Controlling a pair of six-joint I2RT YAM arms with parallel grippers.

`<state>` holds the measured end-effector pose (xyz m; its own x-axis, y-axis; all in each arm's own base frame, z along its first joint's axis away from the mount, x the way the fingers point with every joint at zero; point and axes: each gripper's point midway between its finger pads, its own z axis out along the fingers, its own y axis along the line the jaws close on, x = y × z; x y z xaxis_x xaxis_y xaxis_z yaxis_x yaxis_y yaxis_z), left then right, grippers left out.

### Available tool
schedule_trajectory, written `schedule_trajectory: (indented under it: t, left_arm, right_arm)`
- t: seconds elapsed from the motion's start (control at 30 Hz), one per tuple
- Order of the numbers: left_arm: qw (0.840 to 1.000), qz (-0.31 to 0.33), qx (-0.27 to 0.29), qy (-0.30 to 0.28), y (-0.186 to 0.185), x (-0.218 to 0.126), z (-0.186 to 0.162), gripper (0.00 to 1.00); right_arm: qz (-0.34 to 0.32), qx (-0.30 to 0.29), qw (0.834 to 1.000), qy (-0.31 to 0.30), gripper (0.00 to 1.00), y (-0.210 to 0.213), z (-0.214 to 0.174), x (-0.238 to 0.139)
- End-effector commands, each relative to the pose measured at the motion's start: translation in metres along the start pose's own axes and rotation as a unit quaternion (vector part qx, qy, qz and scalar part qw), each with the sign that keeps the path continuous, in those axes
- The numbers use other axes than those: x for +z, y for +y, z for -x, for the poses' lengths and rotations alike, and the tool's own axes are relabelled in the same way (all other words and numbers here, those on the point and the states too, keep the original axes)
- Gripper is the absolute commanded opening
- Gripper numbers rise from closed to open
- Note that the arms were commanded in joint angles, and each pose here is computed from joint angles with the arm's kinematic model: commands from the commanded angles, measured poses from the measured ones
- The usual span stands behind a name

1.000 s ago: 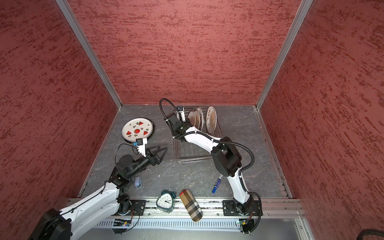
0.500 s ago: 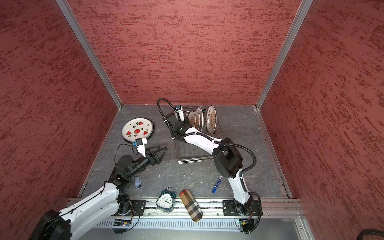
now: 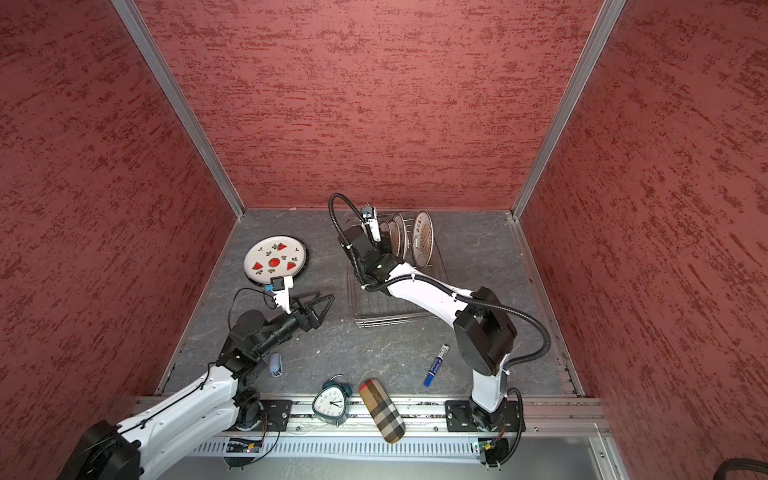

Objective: Unload the plates from the dish rack
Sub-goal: 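Lift the 'Enjoy the Moment' plate out of the rack with the right gripper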

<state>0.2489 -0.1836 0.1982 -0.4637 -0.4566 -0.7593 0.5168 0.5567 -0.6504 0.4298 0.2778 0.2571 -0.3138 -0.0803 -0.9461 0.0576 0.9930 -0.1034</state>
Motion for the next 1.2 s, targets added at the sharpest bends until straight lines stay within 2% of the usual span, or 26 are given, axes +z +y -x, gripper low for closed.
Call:
schedule_trajectory:
  t: [0.0,0.23,0.4,0.5,0.73,1.0,1.17]
  left_arm:
    - [1.000,-0.007,0.000,-0.004,-0.002,-0.001,0.002,0.99]
    - [1.000,-0.007,0.000,-0.005,-0.002,-0.001,0.003,0.99]
    - [1.000,-0.021,0.010,-0.004,-0.007,-0.003,0.001,0.99]
    - [0.998,-0.056,0.035,-0.008,-0.019,-0.006,0.002,0.99]
    - [0.998,-0.062,0.022,-0.008,-0.018,-0.009,0.004,0.99]
    - [0.993,-0.116,0.012,-0.006,-0.032,-0.017,0.006,0.99]
    - [0.993,-0.112,0.002,-0.026,-0.028,-0.020,0.009,0.99]
  right_arm:
    - [0.042,0.061,0.996,-0.058,0.01,-0.002,0.044,-0.024]
    - [0.113,0.094,0.986,-0.080,0.00,-0.007,0.048,-0.049]
    - [0.177,0.121,0.971,-0.102,0.00,-0.011,0.050,-0.071]
    - [0.257,0.145,0.948,-0.118,0.00,-0.011,0.054,-0.093]
    - [0.375,0.192,0.898,-0.127,0.00,-0.022,0.054,-0.122]
    - [0.475,0.220,0.843,-0.122,0.00,-0.024,0.038,-0.150]
    - [0.522,0.233,0.811,-0.122,0.00,-0.023,0.026,-0.170]
